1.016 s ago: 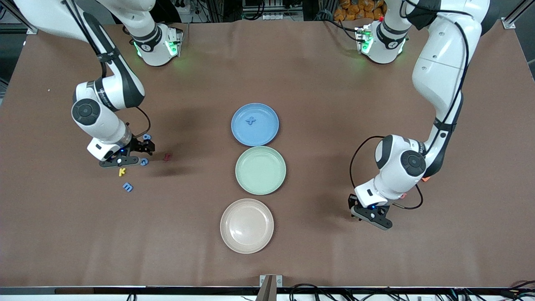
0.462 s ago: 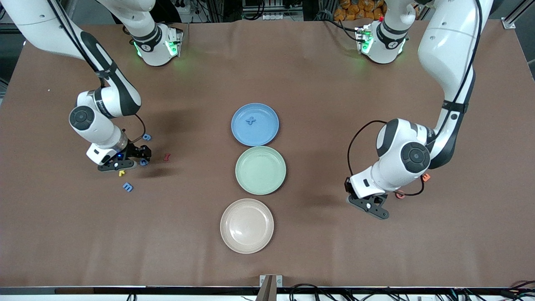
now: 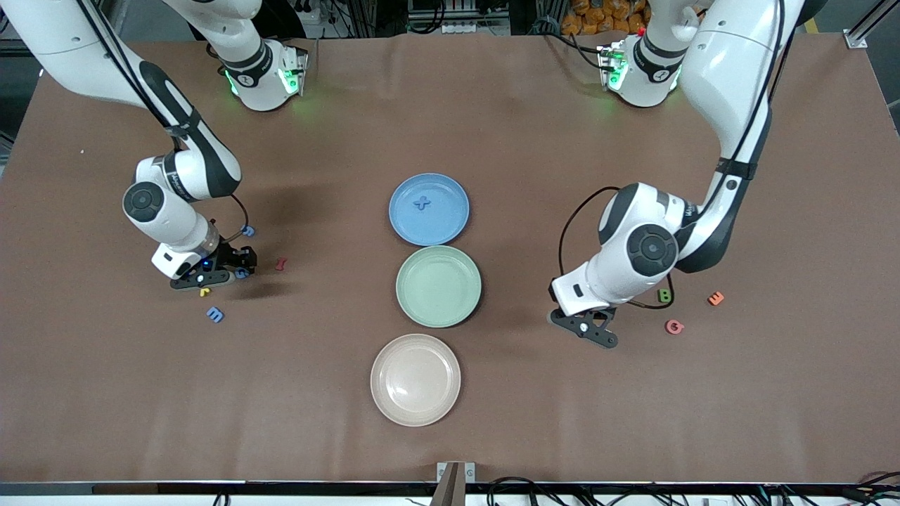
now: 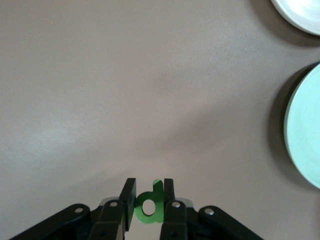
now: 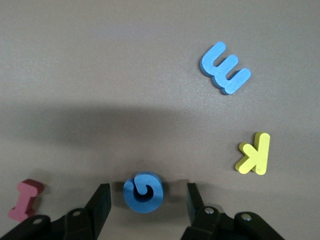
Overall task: Sort letters by color into matching plates
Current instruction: 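Carry the d to the green plate while the right gripper grasps the G, then release the d on the green plate while the right gripper carries the G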
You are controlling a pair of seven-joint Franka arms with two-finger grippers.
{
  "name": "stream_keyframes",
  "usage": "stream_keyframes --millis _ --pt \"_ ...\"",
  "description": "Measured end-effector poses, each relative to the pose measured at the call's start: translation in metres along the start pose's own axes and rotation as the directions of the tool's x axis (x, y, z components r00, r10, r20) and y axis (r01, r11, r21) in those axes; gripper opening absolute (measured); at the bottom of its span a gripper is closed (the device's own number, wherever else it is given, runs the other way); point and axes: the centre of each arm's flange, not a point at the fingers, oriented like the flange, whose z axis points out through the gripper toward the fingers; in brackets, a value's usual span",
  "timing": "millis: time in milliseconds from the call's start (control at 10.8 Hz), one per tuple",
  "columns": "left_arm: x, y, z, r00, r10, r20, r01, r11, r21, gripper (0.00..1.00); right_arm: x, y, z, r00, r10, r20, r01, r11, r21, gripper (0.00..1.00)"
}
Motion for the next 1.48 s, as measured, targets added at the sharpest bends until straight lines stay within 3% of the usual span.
stream_keyframes --millis 92,277,646,831,1016,1108,1293,1477 --pt "0.001 0.008 0.000 0.999 -0.052 -0.004 0.052 0.999 -0.001 0.26 -0.001 0.000 0.002 1.000 0.001 0.002 -0.001 1.000 0.002 0.64" --pt "0.010 0.028 -0.014 0.987 -0.156 -0.037 0.155 0.988 -0.011 0.26 -0.001 -0.001 0.004 1.000 0.000 0.005 0.000 1.000 0.004 0.63" --pt "0.030 0.091 -0.042 0.928 -0.324 -0.183 0.310 0.945 -0.101 0.26 0.003 -0.008 0.002 1.000 -0.014 -0.010 0.014 1.000 0.003 0.35" --pt "0.036 0.120 -0.050 0.862 -0.438 -0.254 0.398 0.896 -0.195 0.26 0.008 -0.017 -0.005 1.000 -0.020 -0.007 0.020 1.000 -0.004 0.35" --pt "0.037 0.147 -0.050 0.802 -0.532 -0.271 0.466 0.842 -0.274 0.26 0.018 -0.029 -0.033 1.000 -0.001 0.015 0.001 0.999 -0.040 0.35" --pt "0.036 0.161 -0.045 0.789 -0.551 -0.272 0.479 0.829 -0.290 0.26 0.023 -0.041 -0.051 1.000 0.021 0.012 -0.021 0.998 -0.056 0.35" --pt "0.031 0.184 -0.028 0.783 -0.554 -0.282 0.489 0.829 -0.271 0.26 0.029 -0.078 -0.075 0.998 0.068 0.005 -0.067 0.996 -0.058 0.35" --pt "0.024 0.205 -0.011 0.775 -0.560 -0.292 0.508 0.828 -0.238 0.26 0.028 -0.129 -0.082 0.989 0.148 0.006 -0.148 0.989 -0.014 0.35"
